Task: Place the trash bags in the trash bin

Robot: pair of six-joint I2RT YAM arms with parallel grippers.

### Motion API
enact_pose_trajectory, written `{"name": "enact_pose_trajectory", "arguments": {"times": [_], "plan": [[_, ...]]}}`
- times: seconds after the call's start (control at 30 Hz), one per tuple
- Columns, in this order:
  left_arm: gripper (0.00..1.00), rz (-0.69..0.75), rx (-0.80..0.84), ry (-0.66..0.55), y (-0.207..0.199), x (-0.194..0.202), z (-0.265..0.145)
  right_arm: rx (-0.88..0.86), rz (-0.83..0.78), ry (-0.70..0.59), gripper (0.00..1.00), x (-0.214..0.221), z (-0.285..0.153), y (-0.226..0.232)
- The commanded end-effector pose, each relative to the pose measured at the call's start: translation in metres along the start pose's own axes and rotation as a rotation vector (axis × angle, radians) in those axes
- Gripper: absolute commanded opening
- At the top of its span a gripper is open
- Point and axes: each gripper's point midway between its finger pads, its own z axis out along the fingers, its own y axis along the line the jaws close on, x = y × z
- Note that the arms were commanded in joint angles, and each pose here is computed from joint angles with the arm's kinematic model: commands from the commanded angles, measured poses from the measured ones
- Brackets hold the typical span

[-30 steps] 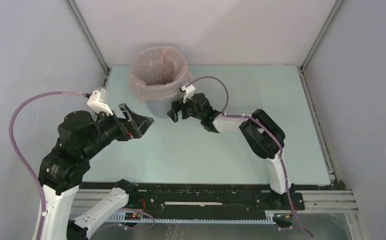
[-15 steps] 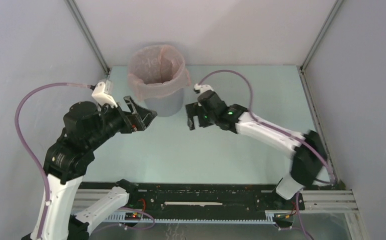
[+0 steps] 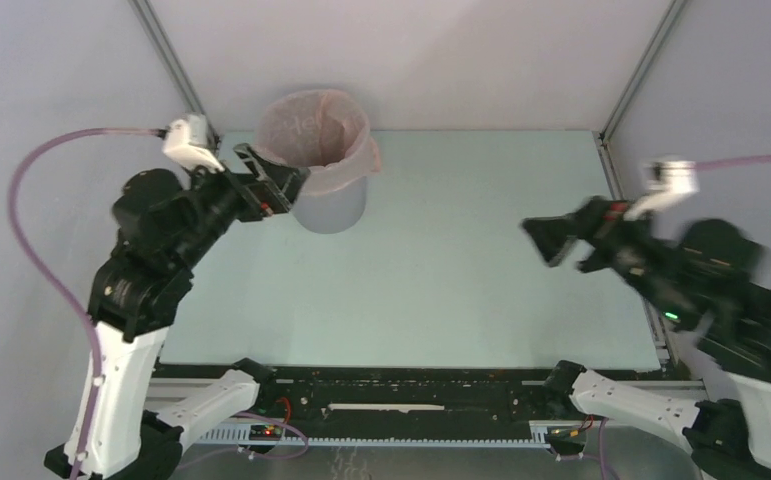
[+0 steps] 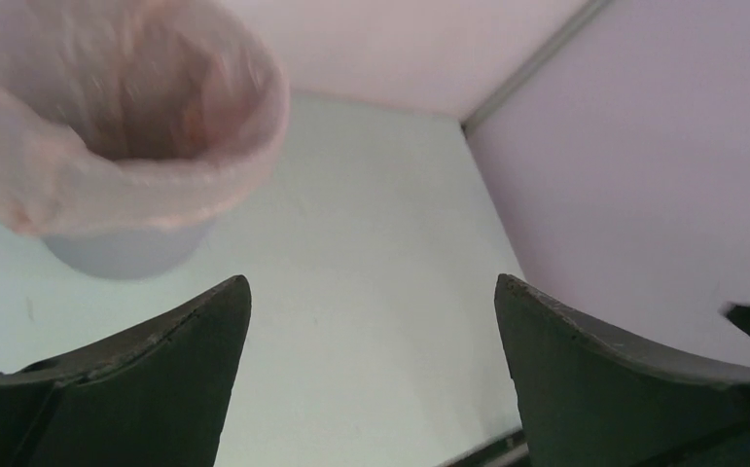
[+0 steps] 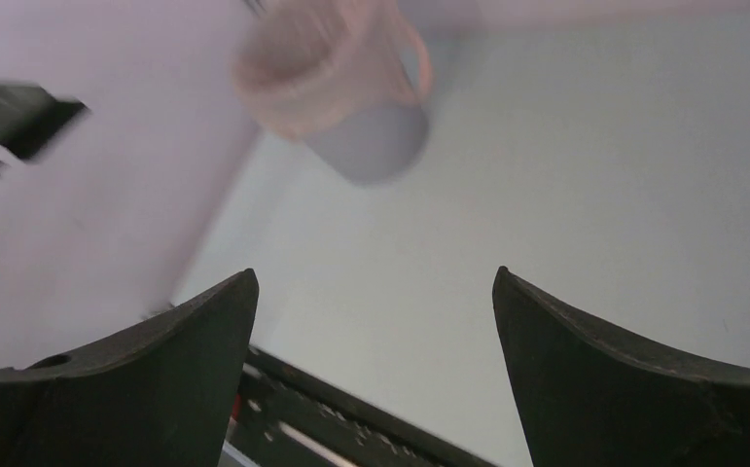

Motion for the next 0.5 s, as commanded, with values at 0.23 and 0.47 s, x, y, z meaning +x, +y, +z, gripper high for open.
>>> {"name": "enact_pose_trajectory", "arguments": {"times": [0.23, 0.47], "plan": [[1.0, 0.134, -0.067, -0.424, -0.003, -0.098, -0.093, -0.03, 0.094, -0.361, 1.0, -0.094, -0.116, -0.027], [1.0, 0.07, -0.098, -0.451, 0.004, -0.099, -0.105, -0.002, 0.108, -0.359, 1.0, -0.086, -0.119, -0.037]]}}
